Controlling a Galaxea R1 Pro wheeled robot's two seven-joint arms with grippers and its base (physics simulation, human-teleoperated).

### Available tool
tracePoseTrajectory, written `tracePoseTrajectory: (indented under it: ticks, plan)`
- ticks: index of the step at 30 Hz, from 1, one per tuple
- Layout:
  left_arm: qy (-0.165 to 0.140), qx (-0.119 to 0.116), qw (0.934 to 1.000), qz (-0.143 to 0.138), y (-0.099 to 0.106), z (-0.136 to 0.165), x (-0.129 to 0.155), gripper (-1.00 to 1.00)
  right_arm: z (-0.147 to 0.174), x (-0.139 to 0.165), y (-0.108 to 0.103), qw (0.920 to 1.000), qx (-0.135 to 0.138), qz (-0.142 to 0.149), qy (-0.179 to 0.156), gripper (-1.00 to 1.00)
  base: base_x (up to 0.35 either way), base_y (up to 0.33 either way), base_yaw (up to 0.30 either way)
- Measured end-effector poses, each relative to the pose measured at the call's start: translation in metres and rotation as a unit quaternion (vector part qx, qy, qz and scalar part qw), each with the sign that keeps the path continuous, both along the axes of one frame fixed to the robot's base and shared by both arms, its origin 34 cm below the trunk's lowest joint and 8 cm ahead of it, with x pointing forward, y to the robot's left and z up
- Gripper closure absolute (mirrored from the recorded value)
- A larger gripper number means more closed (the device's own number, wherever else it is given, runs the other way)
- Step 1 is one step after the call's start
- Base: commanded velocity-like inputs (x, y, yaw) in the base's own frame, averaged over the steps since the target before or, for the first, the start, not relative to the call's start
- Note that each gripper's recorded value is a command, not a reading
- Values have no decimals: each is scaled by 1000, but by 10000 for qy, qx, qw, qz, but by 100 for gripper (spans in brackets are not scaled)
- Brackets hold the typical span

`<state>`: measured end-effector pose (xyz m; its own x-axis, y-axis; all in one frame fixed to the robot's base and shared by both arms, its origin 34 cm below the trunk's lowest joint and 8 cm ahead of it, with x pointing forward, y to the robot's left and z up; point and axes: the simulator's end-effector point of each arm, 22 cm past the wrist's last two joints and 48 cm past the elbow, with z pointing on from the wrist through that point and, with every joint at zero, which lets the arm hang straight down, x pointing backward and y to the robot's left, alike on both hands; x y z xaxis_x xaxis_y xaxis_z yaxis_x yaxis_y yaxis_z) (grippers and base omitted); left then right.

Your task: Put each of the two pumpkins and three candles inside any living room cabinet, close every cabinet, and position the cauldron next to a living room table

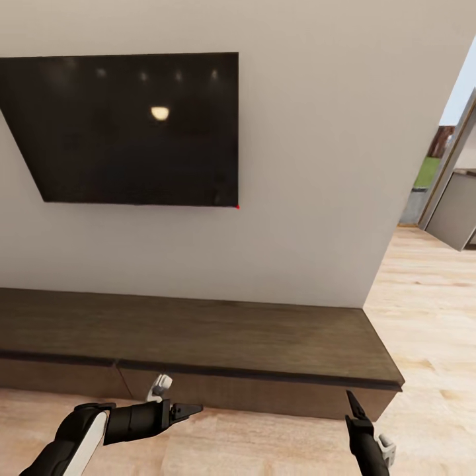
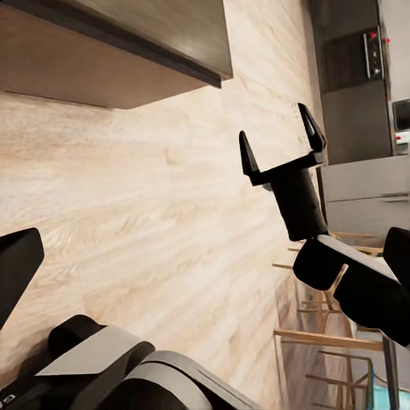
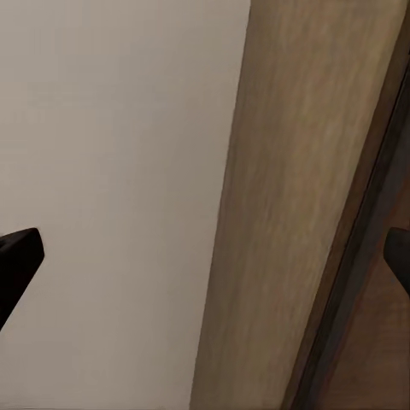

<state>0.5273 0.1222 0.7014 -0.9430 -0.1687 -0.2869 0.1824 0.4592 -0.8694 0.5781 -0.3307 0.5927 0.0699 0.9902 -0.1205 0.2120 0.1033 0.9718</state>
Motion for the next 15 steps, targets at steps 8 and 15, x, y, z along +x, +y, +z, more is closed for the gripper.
tracePoseTrajectory:
  ticks: [8, 15]
  plan:
    - [-15, -5, 10000, -5, 0, -14, -2, -100, -5, 0, 0, 9997, -4, 6, -232, -100, 0, 0, 0]
    - [-20, -14, 10000, -11, -1, -27, -4, -100, -5, 1, 1, 9985, -27, 41, -547, -100, 0, 0, 0]
